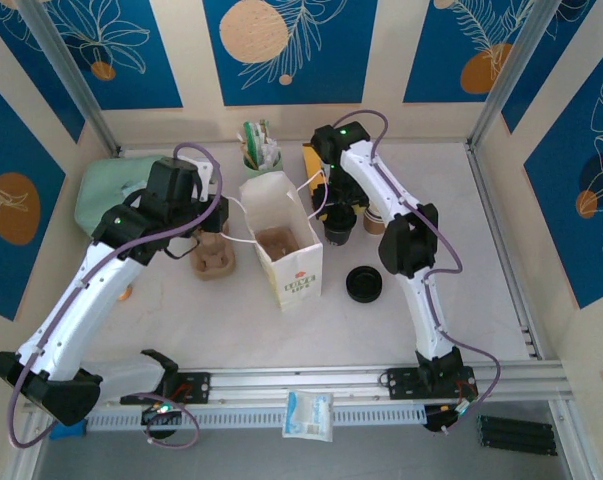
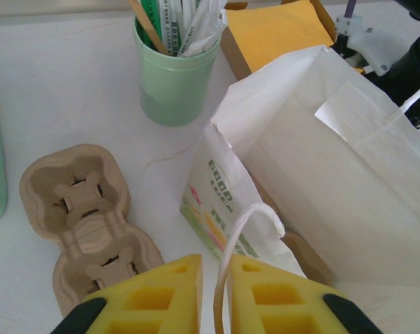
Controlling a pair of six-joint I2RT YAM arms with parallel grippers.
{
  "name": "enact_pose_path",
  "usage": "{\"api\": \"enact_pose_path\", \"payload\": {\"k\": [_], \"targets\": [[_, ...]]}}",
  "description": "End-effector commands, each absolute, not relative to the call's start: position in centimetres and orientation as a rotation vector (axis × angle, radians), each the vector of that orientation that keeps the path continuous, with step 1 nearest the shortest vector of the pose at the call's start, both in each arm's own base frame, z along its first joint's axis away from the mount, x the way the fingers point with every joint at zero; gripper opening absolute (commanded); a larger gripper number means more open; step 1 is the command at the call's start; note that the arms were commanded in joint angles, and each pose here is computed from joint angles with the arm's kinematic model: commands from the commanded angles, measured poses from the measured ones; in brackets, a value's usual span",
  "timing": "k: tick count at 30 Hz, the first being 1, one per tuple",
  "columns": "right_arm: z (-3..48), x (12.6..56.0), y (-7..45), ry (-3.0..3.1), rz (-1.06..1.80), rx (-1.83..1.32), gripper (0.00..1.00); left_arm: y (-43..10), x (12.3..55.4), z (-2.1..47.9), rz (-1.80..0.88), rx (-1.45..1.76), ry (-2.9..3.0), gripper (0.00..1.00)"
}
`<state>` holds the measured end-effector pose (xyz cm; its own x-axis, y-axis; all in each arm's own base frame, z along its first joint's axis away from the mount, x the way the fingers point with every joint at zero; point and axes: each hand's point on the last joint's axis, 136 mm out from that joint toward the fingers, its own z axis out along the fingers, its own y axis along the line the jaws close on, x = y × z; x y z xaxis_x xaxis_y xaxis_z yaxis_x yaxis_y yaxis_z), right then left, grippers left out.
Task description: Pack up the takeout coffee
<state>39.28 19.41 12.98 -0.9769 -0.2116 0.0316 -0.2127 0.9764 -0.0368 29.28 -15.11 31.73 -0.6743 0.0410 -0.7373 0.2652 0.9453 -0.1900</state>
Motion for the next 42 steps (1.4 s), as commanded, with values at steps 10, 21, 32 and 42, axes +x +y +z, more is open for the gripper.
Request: {"api": "enact_pose_path", "payload": {"k": [10, 21, 32, 42], "targets": [[11.3, 38.3, 19.1, -3.023, 0.130, 0.364, 0.77, -15.0, 29.2, 32.3, -0.390, 0.194, 2.265, 0.18], [12.2, 38.3, 19.2, -3.042, 0.117, 0.367, 0.68, -15.1, 29.2, 32.4, -0.398, 0.196, 2.264, 0.18], [13.9, 38.4, 19.3, -3.087, 0.100, 0.373, 0.66, -15.2, 29.2, 32.3, -0.409, 0.193, 2.268, 0.18], [14.4, 38.3, 19.3, -3.098, 0.094, 0.375, 0.66, -15.3, 29.2, 32.3, -0.418, 0.191, 2.268, 0.17]]}}
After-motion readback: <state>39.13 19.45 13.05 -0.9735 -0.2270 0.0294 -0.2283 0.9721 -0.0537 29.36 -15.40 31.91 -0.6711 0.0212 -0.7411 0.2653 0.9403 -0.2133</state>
